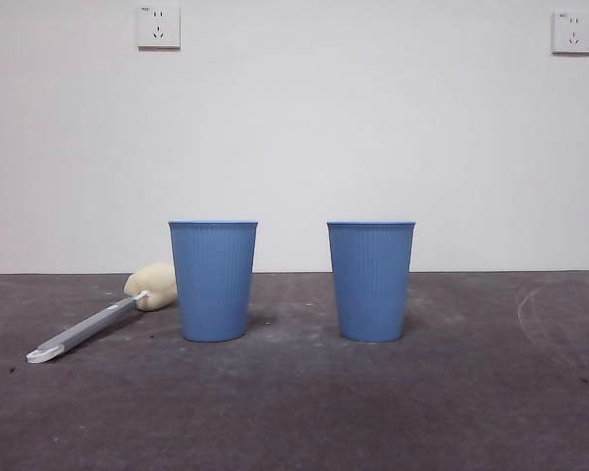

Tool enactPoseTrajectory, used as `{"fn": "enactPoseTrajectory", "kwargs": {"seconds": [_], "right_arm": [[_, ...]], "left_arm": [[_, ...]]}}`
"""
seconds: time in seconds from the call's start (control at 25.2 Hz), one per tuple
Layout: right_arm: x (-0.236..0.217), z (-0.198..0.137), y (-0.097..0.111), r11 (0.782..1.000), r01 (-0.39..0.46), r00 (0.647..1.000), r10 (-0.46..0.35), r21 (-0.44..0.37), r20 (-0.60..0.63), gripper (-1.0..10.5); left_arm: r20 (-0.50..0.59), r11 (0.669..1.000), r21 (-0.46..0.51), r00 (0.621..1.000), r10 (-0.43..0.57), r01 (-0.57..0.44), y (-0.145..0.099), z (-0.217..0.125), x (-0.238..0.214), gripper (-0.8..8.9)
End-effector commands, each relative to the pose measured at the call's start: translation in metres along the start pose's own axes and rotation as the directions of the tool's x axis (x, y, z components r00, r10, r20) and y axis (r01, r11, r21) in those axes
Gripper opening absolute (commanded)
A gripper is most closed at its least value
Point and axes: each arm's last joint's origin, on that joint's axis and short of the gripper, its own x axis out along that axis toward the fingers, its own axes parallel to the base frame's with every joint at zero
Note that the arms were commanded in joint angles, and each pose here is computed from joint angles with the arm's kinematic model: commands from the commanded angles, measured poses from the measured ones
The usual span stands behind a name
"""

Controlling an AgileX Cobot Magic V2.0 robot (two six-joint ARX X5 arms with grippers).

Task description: Pick up the cup brush,pick up the cup,insert the brush into the cup,clean the cup,put the cup brush back,put the cup back to the fixed position on the table

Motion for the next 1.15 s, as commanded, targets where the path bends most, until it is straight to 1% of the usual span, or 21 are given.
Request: {"fn": "enactPoseTrajectory", "kwargs": {"seconds": [0.04,0.12,0.16,0.2,0.24,0.28,0.32,0.36,0.4,0.48,0.56,0.67,0.71,0.79,0.87,0.95,0.99,1.07,1.11,1.15], "right_arm": [[0.000,0.000,0.000,1.000,0.001,1.000,-0.001,0.005,0.004,0.0],[-0.001,0.000,0.000,1.000,0.000,1.000,0.000,0.005,0.006,0.0],[-0.001,0.001,-0.001,0.999,0.026,0.999,-0.025,-0.040,0.021,0.0],[-0.004,0.002,-0.003,0.996,0.064,0.996,-0.060,-0.061,0.066,0.0],[-0.007,0.005,-0.005,0.993,0.098,0.985,-0.089,-0.060,0.147,0.0],[-0.012,0.009,-0.008,0.993,0.107,0.963,-0.091,-0.049,0.255,0.0],[-0.015,0.011,-0.011,0.995,0.096,0.930,-0.080,-0.028,0.360,0.0],[-0.017,0.010,-0.015,0.996,0.089,0.876,-0.078,0.000,0.476,0.0],[-0.016,0.007,-0.019,0.995,0.098,0.823,-0.095,0.025,0.560,0.0],[-0.008,-0.007,-0.026,0.986,0.148,0.737,-0.164,0.080,0.656,0.0],[0.009,-0.027,-0.033,0.969,0.206,0.683,-0.245,0.141,0.689,0.0],[0.040,-0.056,-0.040,0.939,0.271,0.617,-0.340,0.213,0.710,0.0],[0.048,-0.062,-0.042,0.932,0.284,0.601,-0.357,0.227,0.715,0.0],[0.064,-0.072,-0.046,0.922,0.300,0.573,-0.379,0.244,0.727,0.0],[0.078,-0.080,-0.048,0.914,0.312,0.551,-0.395,0.258,0.735,0.0],[0.091,-0.087,-0.050,0.905,0.324,0.540,-0.416,0.276,0.731,0.0],[0.097,-0.091,-0.051,0.902,0.325,0.539,-0.423,0.283,0.728,0.0],[0.109,-0.097,-0.052,0.903,0.322,0.556,-0.423,0.284,0.716,0.0],[0.114,-0.100,-0.053,0.903,0.322,0.568,-0.424,0.284,0.705,0.0],[0.119,-0.103,-0.054,0.904,0.320,0.590,-0.424,0.283,0.687,0.0]], "left_arm": [[-0.015,1.000,-0.007,1.000,0.000,0.000,0.000,-0.003,0.002,-0.04],[-0.030,1.000,-0.007,1.000,0.000,0.000,0.000,-0.004,0.002,-0.04],[-0.037,1.000,-0.008,0.999,0.000,0.000,0.000,-0.004,0.003,-0.04],[-0.045,1.000,-0.008,0.999,0.000,-0.001,0.000,-0.005,0.003,-0.04],[-0.053,1.000,-0.008,0.999,0.000,-0.001,0.000,-0.005,0.004,-0.04],[-0.062,1.000,-0.008,0.998,0.000,-0.001,0.000,-0.006,0.004,-0.04],[-0.070,1.000,-0.009,0.998,0.000,-0.001,0.000,-0.007,0.005,-0.04],[-0.078,1.000,-0.009,0.997,0.000,-0.001,0.000,-0.007,0.005,-0.04],[-0.087,1.000,-0.009,0.996,0.000,-0.001,0.000,-0.008,0.006,-0.04],[-0.103,1.000,-0.010,0.995,0.001,-0.002,0.001,-0.009,0.006,-0.04],[-0.119,1.000,-0.010,0.993,0.001,-0.002,0.001,-0.010,0.007,-0.04],[-0.127,1.000,-0.011,0.992,0.001,-0.002,0.001,-0.011,0.008,-0.04],[-0.128,1.000,-0.011,0.992,0.001,-0.002,0.001,-0.011,0.009,-0.04],[-0.130,1.000,-0.011,0.992,0.001,-0.002,0.001,-0.011,0.009,-0.04],[-0.130,1.000,-0.011,0.992,0.001,-0.002,0.001,-0.010,0.010,-0.04],[-0.133,1.000,-0.011,0.991,0.001,-0.002,0.001,-0.011,0.010,-0.04],[-0.133,1.000,-0.011,0.991,0.000,-0.002,0.001,-0.011,0.010,-0.04],[-0.133,1.000,-0.011,0.991,0.001,-0.002,0.001,-0.011,0.010,-0.04],[-0.133,1.000,-0.011,0.991,0.001,-0.002,0.001,-0.011,0.010,-0.04],[-0.134,1.000,-0.011,0.991,0.001,-0.002,0.001,-0.011,0.010,-0.04]]}}
